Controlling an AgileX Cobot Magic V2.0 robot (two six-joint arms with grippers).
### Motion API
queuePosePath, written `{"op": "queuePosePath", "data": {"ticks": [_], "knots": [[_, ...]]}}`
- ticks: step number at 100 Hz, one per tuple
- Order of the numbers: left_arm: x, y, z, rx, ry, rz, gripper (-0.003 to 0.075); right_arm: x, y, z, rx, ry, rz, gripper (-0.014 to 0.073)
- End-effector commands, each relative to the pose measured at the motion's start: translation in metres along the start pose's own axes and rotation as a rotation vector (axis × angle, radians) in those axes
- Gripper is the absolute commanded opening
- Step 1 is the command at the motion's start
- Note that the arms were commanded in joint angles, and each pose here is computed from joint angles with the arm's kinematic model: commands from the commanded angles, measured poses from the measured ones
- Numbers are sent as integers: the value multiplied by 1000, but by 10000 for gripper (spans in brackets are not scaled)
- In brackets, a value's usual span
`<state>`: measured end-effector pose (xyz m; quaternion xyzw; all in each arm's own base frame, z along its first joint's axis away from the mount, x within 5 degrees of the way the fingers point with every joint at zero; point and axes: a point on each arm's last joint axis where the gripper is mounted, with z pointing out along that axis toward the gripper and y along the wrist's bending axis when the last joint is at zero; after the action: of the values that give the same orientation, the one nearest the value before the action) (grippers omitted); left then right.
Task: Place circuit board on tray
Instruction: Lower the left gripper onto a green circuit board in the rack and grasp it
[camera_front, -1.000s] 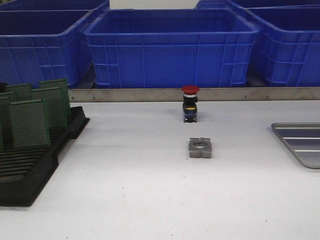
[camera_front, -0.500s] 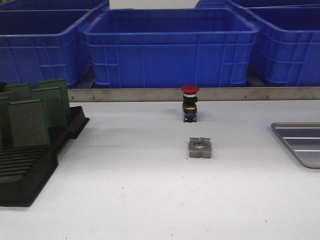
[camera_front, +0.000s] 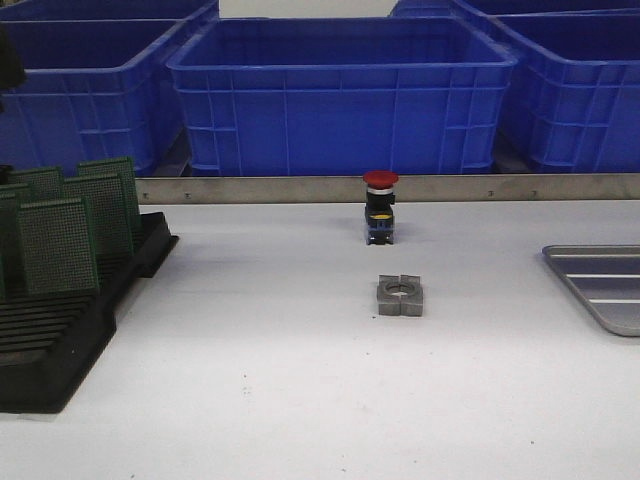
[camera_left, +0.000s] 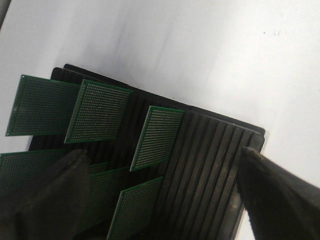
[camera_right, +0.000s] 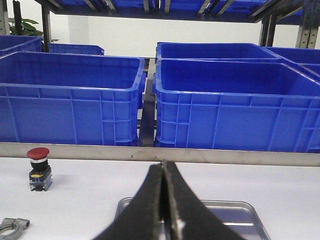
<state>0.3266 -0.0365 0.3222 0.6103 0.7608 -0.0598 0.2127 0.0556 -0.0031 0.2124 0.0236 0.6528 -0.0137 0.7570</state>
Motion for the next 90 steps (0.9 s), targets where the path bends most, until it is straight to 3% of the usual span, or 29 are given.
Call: {"op": "queuePosePath", "data": {"ticks": [1, 24, 90], "knots": [[-9, 2, -11, -32, -56, 88, 565, -4, 0, -2, 7, -79, -11, -68], [-3, 12, 14, 22, -42, 133, 565, -4, 0, -2, 7, -79, -11, -68], [15, 32, 73, 120, -9, 75, 564, -4, 0, -2, 7, -79, -11, -68]]}}
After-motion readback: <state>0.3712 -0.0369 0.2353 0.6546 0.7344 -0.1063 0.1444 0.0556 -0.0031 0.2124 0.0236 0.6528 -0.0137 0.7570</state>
